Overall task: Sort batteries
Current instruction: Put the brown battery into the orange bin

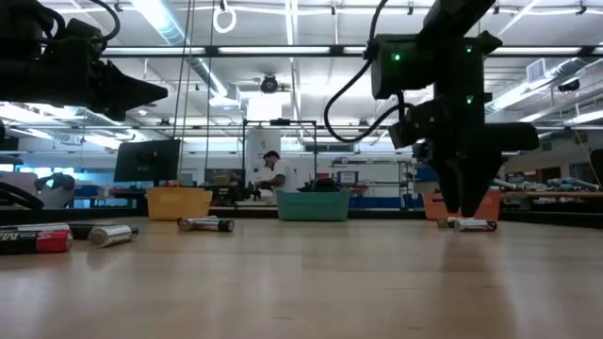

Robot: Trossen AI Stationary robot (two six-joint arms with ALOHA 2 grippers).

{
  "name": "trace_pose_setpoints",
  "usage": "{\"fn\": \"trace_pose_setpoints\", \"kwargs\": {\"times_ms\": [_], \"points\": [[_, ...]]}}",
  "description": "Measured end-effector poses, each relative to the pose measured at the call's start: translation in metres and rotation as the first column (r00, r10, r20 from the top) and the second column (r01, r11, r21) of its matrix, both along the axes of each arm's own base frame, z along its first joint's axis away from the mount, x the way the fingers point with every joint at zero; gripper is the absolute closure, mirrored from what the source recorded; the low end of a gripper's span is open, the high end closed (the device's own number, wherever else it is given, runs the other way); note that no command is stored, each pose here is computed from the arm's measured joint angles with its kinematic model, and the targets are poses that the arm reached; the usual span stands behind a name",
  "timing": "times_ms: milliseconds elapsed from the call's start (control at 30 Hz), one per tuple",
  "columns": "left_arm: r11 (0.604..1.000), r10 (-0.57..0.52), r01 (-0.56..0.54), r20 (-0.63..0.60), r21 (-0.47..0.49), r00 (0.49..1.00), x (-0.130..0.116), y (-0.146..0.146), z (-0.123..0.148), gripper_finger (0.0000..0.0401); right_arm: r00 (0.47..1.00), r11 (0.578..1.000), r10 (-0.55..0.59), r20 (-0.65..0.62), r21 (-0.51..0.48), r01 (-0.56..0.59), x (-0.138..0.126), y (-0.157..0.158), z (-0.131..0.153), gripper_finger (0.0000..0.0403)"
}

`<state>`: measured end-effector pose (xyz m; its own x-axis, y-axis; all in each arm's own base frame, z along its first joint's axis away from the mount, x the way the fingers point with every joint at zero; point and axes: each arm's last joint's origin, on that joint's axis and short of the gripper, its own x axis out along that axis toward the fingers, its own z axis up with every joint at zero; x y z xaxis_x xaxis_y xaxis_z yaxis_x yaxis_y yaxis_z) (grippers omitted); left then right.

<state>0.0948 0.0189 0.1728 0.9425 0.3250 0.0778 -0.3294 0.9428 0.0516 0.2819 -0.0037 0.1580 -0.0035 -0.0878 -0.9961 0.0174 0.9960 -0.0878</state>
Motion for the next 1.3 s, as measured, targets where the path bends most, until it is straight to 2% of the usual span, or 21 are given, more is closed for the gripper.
{"fn": "trace_pose_setpoints", "kwargs": {"times_ms": [233,367,500,667,800,1000,1300], "points": [[1.0,0.0,0.0,-0.001,0.001,1.0,0.0,0.0,0.0,0.0386,1.0,1.0,-0.021,0.008,-0.01,0.021,0.0,-0.009,0.002,0.0215],[1.0,0.0,0.0,-0.001,0.001,1.0,0.0,0.0,0.0,0.0386,0.984,0.984,-0.175,0.035,-0.015,0.176,-0.003,-0.027,0.008,0.0215],[1.0,0.0,0.0,-0.002,0.004,1.0,0.0,0.0,0.0,0.0386,0.937,0.937,-0.348,0.031,-0.024,0.349,-0.009,-0.053,0.007,0.0208],[1.0,0.0,0.0,-0.002,0.004,1.0,0.0,0.0,0.0,0.0386,0.891,0.891,-0.453,0.035,-0.023,0.454,-0.014,-0.078,0.006,0.0181],[1.0,0.0,0.0,-0.011,0.003,1.0,0.0,0.0,-0.001,0.0386,0.876,0.876,-0.481,0.042,-0.011,0.482,-0.016,-0.086,0.006,0.0147],[1.0,-0.001,0.001,-0.037,0.0,0.999,0.0,0.0,-0.003,0.0386,0.882,0.884,-0.466,0.065,-0.003,0.467,-0.014,-0.087,0.006,0.0102],[1.0,-0.002,0.002,-0.038,-0.001,0.999,0.0,0.0,-0.004,0.0386,0.888,0.89,-0.454,0.067,-0.008,0.456,-0.014,-0.088,0.006,0.0078]]}}
